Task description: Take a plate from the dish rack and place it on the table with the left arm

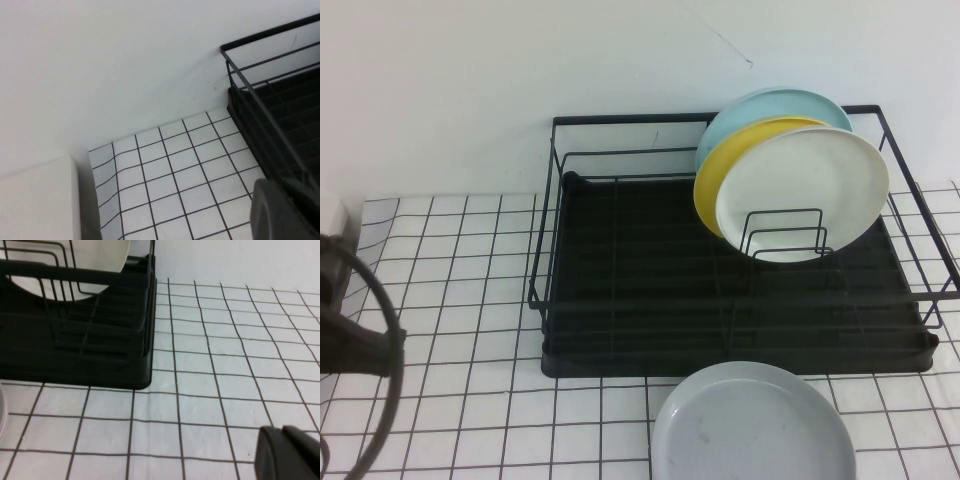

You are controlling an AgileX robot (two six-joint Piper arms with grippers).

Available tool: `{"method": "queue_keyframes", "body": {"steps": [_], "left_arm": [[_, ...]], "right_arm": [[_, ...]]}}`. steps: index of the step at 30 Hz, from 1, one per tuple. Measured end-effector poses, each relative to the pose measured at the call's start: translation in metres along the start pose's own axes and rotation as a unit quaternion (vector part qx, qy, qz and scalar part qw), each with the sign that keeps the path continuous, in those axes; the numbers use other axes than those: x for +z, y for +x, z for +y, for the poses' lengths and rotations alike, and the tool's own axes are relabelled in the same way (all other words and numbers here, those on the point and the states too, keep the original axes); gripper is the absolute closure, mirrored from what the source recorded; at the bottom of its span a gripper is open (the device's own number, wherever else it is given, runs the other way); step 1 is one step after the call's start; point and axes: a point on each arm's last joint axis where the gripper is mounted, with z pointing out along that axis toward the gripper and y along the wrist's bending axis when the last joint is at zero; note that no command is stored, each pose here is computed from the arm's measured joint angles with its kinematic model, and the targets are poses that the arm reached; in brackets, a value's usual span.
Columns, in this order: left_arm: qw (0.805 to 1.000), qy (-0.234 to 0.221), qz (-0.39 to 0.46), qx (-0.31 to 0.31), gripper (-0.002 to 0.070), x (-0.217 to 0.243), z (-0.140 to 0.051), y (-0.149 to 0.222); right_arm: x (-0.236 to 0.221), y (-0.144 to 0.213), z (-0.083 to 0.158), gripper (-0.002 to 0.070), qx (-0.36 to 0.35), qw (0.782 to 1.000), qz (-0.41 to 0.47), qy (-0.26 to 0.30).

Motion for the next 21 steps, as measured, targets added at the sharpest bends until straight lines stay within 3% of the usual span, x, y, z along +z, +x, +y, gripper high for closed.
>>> {"method": "queue_keyframes", "body": {"steps": [21], "left_arm": [[1.0, 0.001, 0.0, -0.003, 0.0676, -0.0019, 0.0011, 0.0033]], "right_arm": [[0.0, 0.0, 0.0, 0.0679, 0.0, 1.0, 0.0, 0.0]]}}
